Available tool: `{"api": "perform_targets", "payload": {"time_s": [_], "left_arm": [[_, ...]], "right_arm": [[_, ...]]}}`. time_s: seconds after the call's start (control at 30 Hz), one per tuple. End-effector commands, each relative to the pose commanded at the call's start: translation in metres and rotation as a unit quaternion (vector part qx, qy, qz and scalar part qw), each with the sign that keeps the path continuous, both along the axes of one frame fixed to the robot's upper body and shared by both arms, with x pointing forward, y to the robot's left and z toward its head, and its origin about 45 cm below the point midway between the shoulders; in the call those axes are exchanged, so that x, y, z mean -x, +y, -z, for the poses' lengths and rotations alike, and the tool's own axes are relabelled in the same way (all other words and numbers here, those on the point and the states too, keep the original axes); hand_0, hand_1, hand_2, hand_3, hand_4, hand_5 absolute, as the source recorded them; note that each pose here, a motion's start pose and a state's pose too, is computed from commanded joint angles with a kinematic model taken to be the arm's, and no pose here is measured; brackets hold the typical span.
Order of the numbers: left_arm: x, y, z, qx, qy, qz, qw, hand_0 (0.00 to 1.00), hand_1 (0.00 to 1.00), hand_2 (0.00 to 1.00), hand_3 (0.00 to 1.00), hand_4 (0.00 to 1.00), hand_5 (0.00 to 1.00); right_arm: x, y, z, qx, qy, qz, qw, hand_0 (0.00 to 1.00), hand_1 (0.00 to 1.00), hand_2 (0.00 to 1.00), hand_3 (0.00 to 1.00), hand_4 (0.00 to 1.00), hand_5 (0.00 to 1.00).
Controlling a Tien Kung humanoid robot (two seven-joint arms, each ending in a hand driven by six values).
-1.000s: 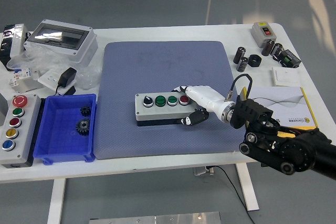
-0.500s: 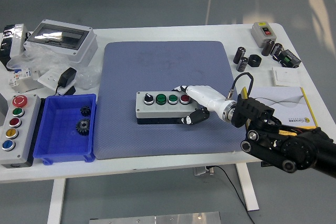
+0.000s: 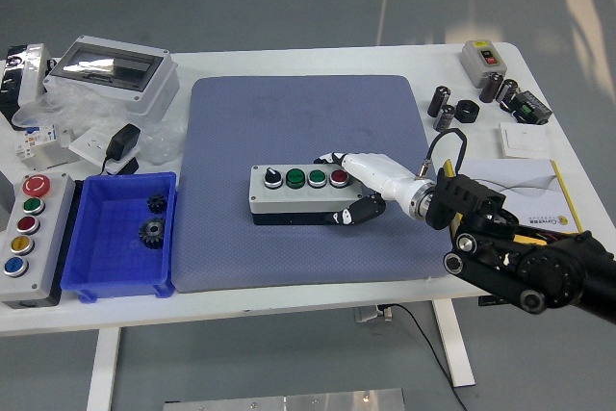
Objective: Pick up the button,place it on the desk,press the button,press the button
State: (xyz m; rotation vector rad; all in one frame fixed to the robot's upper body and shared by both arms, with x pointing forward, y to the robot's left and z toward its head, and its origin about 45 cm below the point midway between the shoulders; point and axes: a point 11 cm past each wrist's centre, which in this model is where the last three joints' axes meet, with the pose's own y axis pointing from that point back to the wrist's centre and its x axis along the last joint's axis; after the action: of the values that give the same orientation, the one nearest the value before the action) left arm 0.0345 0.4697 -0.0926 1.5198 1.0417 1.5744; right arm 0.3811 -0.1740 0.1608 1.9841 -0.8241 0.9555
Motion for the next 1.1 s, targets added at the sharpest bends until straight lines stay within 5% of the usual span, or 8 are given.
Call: {"api": "perform_targets", "payload": {"time_s": [0.13, 0.17, 0.37, 1.1], "left_arm": [[-0.0003, 0.0001, -0.0001, 0.0, 0.0, 0.001, 1.0, 0.611, 0.603, 0.567, 0.614, 0.647, 0.293], [-0.0004, 0.0002, -0.0001, 0.0, 0.0, 0.001, 1.0, 0.611, 0.602, 0.566, 0.612, 0.644, 0.294], [-0.0011, 0.0003, -0.0003, 0.001, 0.0, 0.003, 1.0, 0.611, 0.598, 0.564, 0.612, 0.641, 0.291], [-0.002, -0.0009, 0.0003, 0.006, -0.001, 0.007, 1.0, 0.611, 0.595, 0.559, 0.606, 0.615, 0.281]], "right_arm": [[-0.0005, -0.0013, -0.0003, -0.003, 0.004, 0.002, 1.0, 0.853, 0.873, 0.888, 0.941, 0.594, 0.002], [-0.0007, -0.0016, -0.0003, -0.003, 0.005, 0.003, 1.0, 0.941, 0.941, 0.951, 0.998, 0.642, 0.002], [-0.0014, -0.0027, -0.0002, -0.005, 0.008, 0.005, 1.0, 0.998, 0.975, 0.983, 0.998, 0.685, 0.031], [-0.003, -0.0052, -0.0041, -0.012, 0.018, 0.008, 1.0, 0.998, 0.986, 0.994, 0.998, 0.745, 0.093]]}}
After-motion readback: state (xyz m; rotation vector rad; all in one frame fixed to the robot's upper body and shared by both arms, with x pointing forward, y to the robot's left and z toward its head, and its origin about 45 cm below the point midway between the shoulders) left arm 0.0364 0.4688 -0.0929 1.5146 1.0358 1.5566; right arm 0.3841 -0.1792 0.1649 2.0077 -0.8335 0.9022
